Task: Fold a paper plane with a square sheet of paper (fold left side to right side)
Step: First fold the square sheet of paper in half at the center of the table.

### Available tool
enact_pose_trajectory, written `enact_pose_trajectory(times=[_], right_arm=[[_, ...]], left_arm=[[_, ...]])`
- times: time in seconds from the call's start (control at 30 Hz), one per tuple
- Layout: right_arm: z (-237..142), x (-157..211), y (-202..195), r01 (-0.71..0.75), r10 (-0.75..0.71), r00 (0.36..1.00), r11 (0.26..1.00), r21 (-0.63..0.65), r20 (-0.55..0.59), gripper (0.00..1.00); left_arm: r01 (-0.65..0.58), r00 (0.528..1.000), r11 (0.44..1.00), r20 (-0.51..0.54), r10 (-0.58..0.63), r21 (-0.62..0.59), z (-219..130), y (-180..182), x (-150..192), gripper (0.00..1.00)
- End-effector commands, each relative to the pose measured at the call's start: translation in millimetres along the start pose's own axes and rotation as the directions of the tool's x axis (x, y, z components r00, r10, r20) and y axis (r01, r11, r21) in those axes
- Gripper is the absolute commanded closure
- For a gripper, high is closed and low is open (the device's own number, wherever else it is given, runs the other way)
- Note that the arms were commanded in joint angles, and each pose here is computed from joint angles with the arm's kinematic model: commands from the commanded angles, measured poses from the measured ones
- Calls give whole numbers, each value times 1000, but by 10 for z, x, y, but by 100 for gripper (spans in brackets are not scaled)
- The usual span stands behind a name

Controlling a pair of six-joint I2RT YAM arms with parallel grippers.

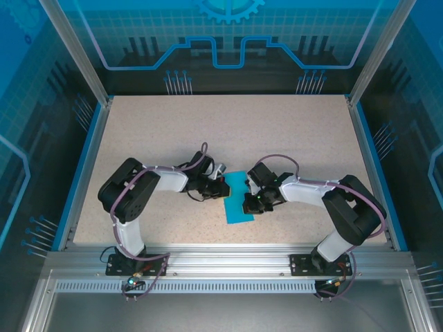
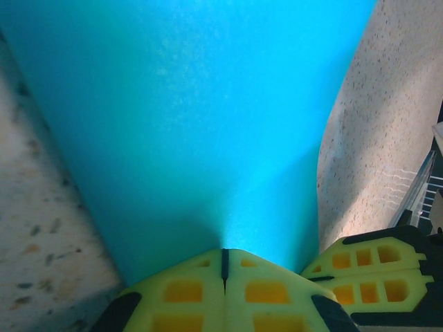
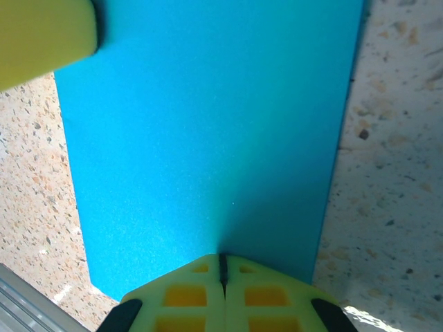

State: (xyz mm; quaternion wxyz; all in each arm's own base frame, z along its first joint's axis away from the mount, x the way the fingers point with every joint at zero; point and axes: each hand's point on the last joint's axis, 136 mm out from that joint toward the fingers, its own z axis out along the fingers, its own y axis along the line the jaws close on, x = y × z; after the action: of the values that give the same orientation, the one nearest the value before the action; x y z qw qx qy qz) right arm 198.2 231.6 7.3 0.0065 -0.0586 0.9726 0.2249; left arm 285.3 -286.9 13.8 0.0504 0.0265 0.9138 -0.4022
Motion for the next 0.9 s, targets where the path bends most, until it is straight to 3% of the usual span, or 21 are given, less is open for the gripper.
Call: enact_pose_trajectory(times=[0.0,0.33,0.67,0.87], right_arm=[[126,459,-644,-44,80,988,967,252,-134,98],[135,460,-627,-49,84,987,969,241,-136,98],[159,421,-548,-64,91,988,977,204,-126,98],[171,403,-531,-63,90,988,978,201,-129,99]], left_arm=[[58,995,991,82,-49,-118,-106,379,-135,97],[55,992,991,122,-40,-122,-200,418,-413,97],[-47,979,998,195,55,-45,-559,-16,-463,96],[-76,984,997,161,71,24,-456,-167,-419,95]])
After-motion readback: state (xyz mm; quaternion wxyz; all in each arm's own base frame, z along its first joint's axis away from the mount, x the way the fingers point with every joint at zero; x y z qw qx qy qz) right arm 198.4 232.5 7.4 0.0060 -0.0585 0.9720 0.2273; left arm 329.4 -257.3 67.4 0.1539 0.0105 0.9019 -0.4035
